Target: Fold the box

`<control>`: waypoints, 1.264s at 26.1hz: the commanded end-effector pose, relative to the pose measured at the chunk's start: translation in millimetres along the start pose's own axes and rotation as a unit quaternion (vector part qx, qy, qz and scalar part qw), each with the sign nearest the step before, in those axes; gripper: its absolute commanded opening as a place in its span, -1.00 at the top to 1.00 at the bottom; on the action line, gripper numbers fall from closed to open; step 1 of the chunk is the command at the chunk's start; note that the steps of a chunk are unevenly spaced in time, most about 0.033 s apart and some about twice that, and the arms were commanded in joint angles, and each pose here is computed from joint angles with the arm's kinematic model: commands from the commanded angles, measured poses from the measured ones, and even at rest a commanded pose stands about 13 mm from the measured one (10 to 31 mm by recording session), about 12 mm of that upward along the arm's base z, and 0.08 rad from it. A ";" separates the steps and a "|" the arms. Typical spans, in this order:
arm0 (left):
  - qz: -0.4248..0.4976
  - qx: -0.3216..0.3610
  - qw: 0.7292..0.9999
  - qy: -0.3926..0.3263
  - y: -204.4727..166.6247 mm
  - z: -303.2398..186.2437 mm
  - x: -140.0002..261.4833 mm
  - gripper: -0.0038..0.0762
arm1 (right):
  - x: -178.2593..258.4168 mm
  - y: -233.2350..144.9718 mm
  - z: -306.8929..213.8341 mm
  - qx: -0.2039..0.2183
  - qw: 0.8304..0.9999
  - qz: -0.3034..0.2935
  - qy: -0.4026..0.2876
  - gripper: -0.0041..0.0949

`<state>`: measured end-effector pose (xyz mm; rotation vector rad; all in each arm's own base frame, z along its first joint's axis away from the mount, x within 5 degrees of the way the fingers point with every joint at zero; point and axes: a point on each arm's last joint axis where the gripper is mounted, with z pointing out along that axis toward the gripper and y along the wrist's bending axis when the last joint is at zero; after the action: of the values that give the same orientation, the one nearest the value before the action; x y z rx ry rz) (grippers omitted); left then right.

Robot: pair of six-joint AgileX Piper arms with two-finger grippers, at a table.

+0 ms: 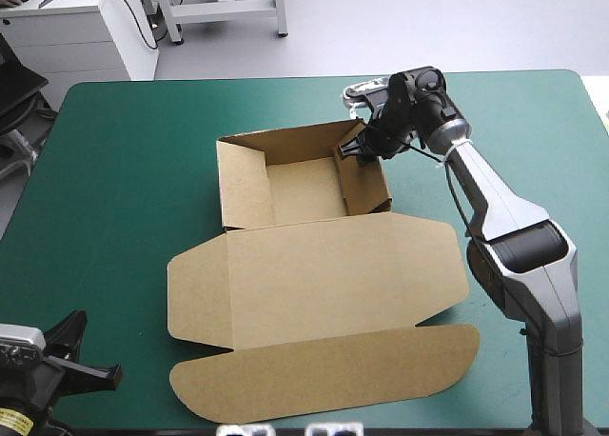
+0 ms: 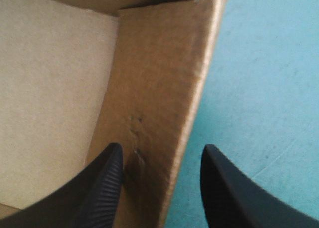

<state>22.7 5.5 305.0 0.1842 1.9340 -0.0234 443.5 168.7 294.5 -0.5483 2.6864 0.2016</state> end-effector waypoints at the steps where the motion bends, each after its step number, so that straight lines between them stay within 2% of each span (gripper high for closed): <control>1: -0.001 -0.001 0.999 -0.038 1.2 -4.5 -10.4 0.92 | 2.1 0.0 -23.8 0.000 1.000 0.000 -0.016 0.27; 2: -0.001 -0.002 0.999 -0.035 1.4 -4.5 -9.9 0.92 | 2.8 -0.3 -22.7 0.001 1.000 0.000 -0.013 0.39; 5: 0.001 -0.004 1.000 -0.031 1.7 -4.4 -9.2 0.92 | 3.0 -3.5 -23.7 0.019 1.000 -0.006 -0.013 0.91; 6: 0.000 -0.004 1.000 -0.030 1.7 -4.4 -9.0 0.92 | 3.1 -5.9 -23.9 0.033 0.999 -0.009 -0.012 0.94; 12: 0.000 -0.004 1.000 -0.028 1.6 -4.4 -8.6 0.92 | 4.5 -38.6 -28.9 0.122 0.992 -0.011 -0.008 0.96; 15: 0.000 -0.004 1.000 -0.028 1.6 -4.4 -8.6 0.92 | 8.9 -71.2 -33.2 0.141 0.990 0.019 -0.005 0.96; 21: 0.000 -0.004 1.000 -0.028 1.7 -4.4 -8.5 0.92 | 32.1 -157.6 -49.5 0.186 0.979 0.088 0.005 0.96; 24: 0.000 -0.004 1.000 -0.028 1.7 -4.4 -8.5 0.92 | 56.8 -212.8 -64.2 0.214 0.966 0.146 0.011 0.96; 27: 0.000 -0.004 1.000 -0.027 1.7 -4.4 -8.4 0.92 | 102.4 -282.5 -89.2 0.253 0.940 0.227 0.021 0.96; 29: 0.000 -0.004 1.000 -0.027 1.7 -4.4 -8.4 0.92 | 123.0 -306.3 -99.3 0.251 0.931 0.264 0.017 0.96; 33: 0.000 -0.006 1.000 -0.012 1.9 -4.3 -5.8 0.92 | 137.7 -321.0 -105.9 0.233 0.931 0.281 0.009 0.95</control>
<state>18.8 7.3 301.6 0.1802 1.9598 -0.0134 433.1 -191.3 278.8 0.3962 2.7777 -0.2240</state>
